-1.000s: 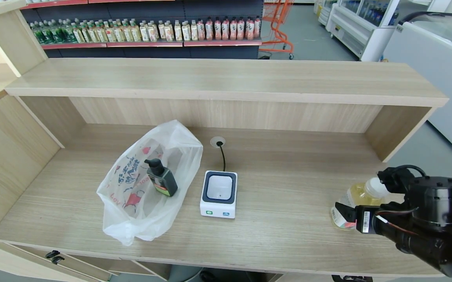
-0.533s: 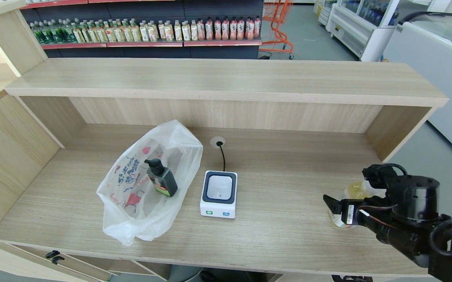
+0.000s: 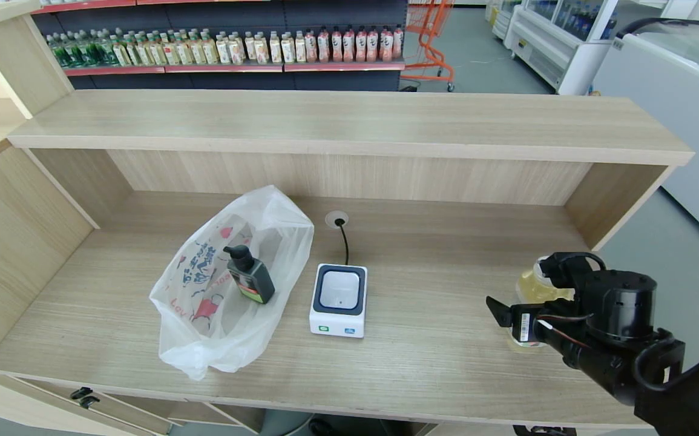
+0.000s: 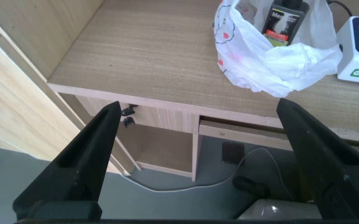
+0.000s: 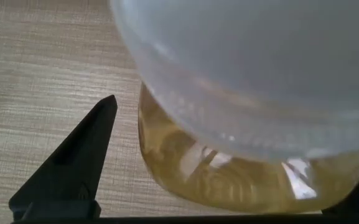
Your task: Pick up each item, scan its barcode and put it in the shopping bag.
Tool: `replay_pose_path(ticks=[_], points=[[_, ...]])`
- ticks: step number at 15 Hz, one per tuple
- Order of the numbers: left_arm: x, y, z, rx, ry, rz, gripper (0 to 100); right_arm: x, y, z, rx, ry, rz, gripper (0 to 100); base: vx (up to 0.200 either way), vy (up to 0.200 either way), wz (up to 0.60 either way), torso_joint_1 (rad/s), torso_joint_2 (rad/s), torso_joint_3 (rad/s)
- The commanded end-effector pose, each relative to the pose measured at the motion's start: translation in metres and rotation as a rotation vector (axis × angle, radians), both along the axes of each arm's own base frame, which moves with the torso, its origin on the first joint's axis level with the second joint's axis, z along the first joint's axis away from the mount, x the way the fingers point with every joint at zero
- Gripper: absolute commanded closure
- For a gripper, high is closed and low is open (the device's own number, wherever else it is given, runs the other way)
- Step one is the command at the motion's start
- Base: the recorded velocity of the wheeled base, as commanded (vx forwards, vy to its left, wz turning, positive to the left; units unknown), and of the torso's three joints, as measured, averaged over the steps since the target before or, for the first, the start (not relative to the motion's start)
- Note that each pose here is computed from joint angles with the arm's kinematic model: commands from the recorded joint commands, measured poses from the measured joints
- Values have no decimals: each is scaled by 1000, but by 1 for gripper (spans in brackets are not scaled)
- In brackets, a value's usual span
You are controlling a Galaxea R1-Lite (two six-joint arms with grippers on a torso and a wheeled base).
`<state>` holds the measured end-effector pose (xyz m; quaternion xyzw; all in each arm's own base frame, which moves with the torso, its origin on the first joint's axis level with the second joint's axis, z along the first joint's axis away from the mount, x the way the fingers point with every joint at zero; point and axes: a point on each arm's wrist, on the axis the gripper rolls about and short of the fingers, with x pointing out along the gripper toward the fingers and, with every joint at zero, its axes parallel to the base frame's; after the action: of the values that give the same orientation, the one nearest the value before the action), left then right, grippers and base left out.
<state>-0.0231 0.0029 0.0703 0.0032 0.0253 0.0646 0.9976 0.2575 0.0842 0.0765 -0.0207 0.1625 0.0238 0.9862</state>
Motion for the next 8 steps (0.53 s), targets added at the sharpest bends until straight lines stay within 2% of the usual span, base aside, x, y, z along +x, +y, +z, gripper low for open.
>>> replay_pose_path(ticks=[1, 2, 8], points=[[0, 0, 0, 0, -1, 1, 0, 1, 3, -2, 1, -2, 9, 0, 0, 0, 0, 0, 0, 0], [0, 0, 0, 0, 0, -1, 0, 1, 3, -2, 5, -12, 12, 100, 0, 0, 0, 0, 0, 0], [0, 0, 0, 0, 0, 1, 0, 4, 6, 0, -11, -35, 42, 100, 0, 0, 0, 0, 0, 0]])
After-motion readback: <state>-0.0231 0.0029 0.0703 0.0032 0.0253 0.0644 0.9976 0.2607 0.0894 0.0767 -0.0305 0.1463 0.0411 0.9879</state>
